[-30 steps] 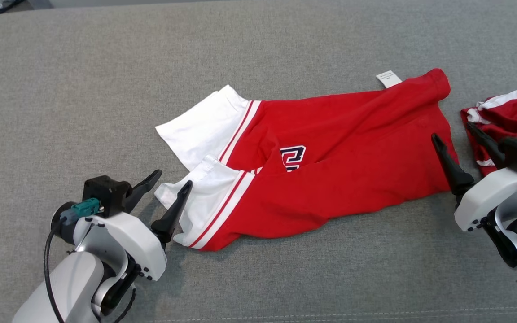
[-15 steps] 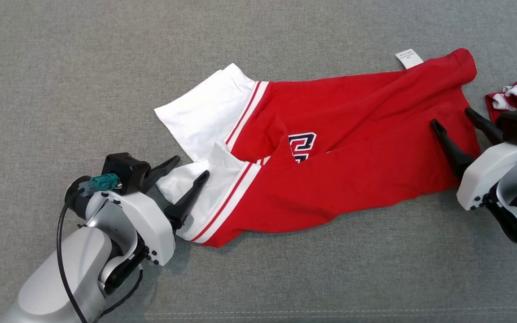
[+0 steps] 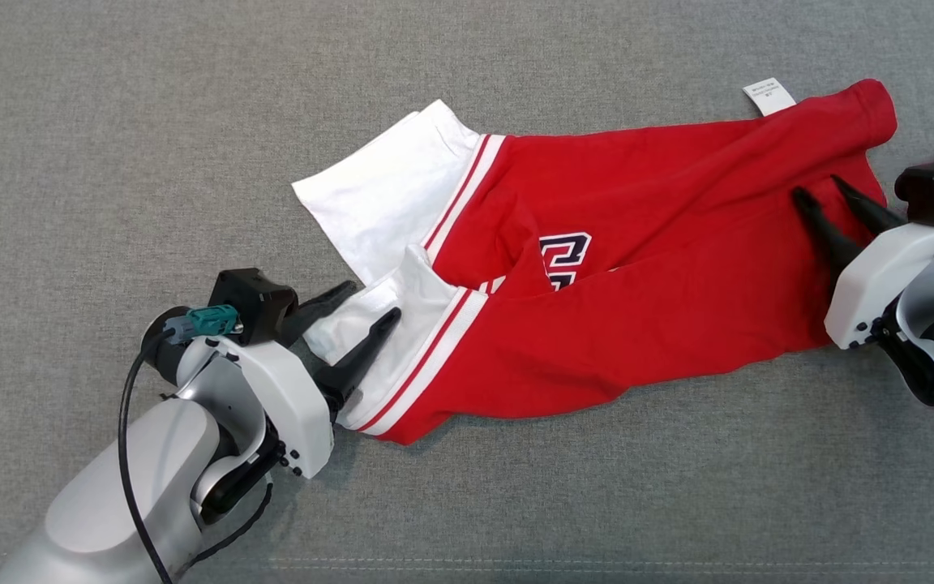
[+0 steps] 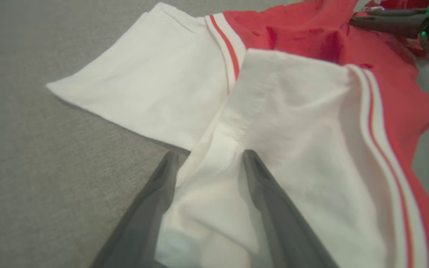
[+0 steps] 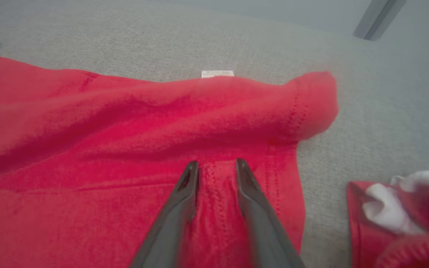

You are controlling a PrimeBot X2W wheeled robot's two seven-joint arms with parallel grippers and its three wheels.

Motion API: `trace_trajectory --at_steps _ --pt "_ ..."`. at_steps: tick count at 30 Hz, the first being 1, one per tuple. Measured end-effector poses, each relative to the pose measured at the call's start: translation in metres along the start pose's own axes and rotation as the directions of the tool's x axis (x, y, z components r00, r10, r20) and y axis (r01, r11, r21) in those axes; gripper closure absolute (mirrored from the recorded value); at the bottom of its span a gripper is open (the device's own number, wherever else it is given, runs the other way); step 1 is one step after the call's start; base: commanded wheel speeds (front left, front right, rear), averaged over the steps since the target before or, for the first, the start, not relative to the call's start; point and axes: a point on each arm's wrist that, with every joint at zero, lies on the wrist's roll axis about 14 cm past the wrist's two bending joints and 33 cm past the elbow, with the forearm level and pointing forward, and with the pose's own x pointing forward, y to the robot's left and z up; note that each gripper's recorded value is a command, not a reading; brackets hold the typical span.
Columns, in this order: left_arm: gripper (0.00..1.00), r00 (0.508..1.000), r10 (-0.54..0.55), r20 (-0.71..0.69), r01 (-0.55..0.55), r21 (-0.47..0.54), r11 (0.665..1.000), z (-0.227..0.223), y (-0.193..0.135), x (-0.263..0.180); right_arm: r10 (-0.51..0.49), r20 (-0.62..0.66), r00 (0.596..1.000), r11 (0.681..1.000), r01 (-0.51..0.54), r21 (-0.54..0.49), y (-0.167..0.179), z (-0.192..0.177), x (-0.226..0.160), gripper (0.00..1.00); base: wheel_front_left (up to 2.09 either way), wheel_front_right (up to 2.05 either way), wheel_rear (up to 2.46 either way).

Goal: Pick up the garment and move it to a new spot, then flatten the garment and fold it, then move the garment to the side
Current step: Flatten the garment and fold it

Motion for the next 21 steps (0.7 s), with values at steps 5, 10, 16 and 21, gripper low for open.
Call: trace_trajectory --at_steps 5,10,16,21 --pt "1.00 0.999 -0.022 0.046 0.023 -0.022 0.999 0.008 -0.007 -0.002 -0.010 0.052 0.999 1.000 0.008 0.021 -0.003 0.008 -0.003 1.00 0.00 0.00 0.00" --pt "1.00 0.992 -0.021 0.121 0.022 -0.006 1.000 0.025 -0.004 -0.011 -0.041 0.128 0.991 0.997 0.032 0.074 -0.011 0.014 -0.017 1.00 0.00 0.00 0.00" --pt "1.00 0.987 -0.013 0.159 0.018 -0.028 0.999 0.023 -0.021 -0.039 -0.082 0.197 0.977 0.985 0.050 0.162 -0.022 0.005 -0.053 1.00 0.00 0.00 0.00" --pt "1.00 0.997 -0.057 0.052 0.060 -0.061 0.996 0.015 -0.026 -0.051 -0.015 0.152 0.988 0.982 -0.014 0.188 -0.005 0.004 -0.063 1.00 0.00 0.00 0.00"
